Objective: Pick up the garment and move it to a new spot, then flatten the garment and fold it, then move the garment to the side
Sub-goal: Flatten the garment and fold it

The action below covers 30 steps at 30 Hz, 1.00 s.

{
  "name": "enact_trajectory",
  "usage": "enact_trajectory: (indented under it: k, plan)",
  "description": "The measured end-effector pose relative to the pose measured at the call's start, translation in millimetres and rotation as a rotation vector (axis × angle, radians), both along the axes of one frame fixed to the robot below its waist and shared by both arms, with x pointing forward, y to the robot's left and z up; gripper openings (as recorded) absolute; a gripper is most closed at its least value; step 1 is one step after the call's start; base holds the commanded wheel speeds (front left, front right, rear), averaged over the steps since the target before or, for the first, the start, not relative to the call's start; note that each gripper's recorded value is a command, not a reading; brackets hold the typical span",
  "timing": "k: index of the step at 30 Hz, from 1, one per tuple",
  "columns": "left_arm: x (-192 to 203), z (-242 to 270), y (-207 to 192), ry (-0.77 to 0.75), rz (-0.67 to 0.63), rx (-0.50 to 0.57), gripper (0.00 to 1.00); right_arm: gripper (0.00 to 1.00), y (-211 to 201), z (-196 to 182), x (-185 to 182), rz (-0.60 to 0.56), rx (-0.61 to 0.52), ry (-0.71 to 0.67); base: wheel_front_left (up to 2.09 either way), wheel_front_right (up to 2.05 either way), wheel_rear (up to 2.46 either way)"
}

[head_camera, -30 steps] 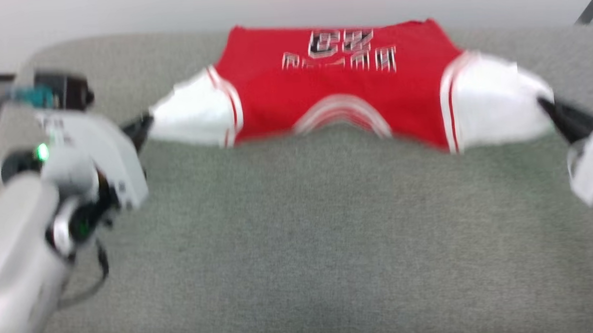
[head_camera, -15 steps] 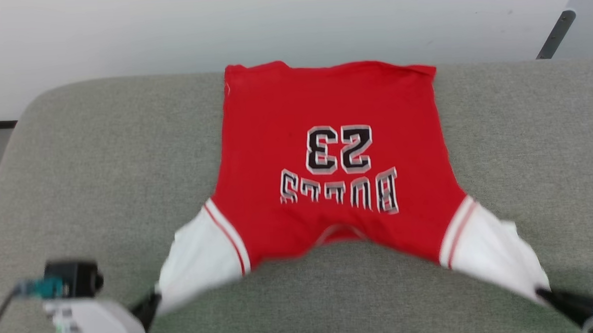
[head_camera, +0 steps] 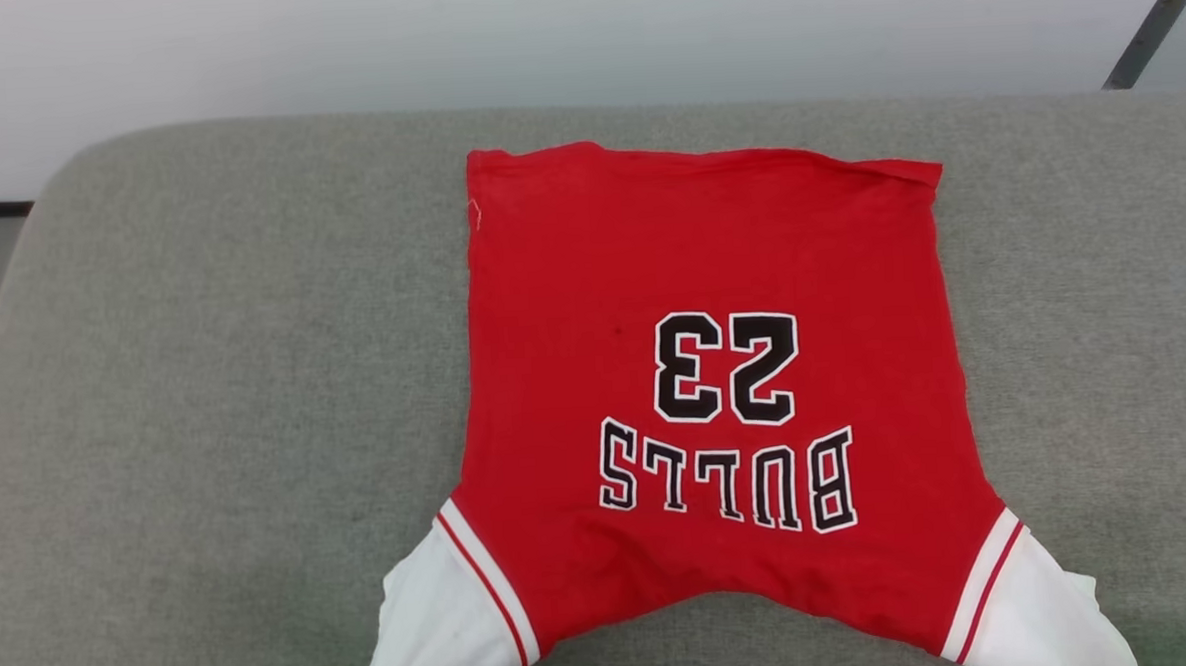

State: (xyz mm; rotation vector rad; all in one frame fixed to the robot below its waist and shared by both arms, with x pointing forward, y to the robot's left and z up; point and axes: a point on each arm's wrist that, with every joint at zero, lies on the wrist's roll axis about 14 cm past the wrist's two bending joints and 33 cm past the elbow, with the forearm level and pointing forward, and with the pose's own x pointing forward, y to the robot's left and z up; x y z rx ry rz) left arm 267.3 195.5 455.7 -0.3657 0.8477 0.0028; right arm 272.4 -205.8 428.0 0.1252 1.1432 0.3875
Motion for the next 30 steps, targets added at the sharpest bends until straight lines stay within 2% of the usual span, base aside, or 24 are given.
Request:
enact_trajectory:
  k: [5,6,7,9,17,25,30]
  plan:
    - [0,-3,-4,0.005,-0.002,-0.016,0.0,0.0,2,-6,4,0.016,-0.021,0.011,0.0,0.0,0.0]
    - [0,-3,-5,0.004,-0.003,-0.016,0.0,0.07,3,-7,6,0.021,-0.024,0.01,0.0,0.0,0.0]
    - [1,-4,-5,0.002,-0.007,-0.014,0.0,0.24,5,-7,9,0.022,-0.023,0.004,0.0,0.0,0.0]
    - [5,-5,-7,-0.005,-0.013,-0.013,0.0,1.0,8,-7,16,0.03,-0.023,-0.007,0.0,0.0,0.0]
    - [15,-10,-13,-0.008,-0.02,-0.023,0.0,1.0,13,13,55,0.06,-0.051,-0.113,0.0,0.0,0.0]
    - [31,-14,-22,-0.016,-0.036,-0.048,0.0,1.0,20,74,161,0.051,-0.107,-0.466,0.0,0.0,0.0]
    - [41,-18,-27,-0.019,-0.047,-0.062,0.0,1.0,29,80,227,0.0,-0.098,-0.545,0.0,0.0,0.0]
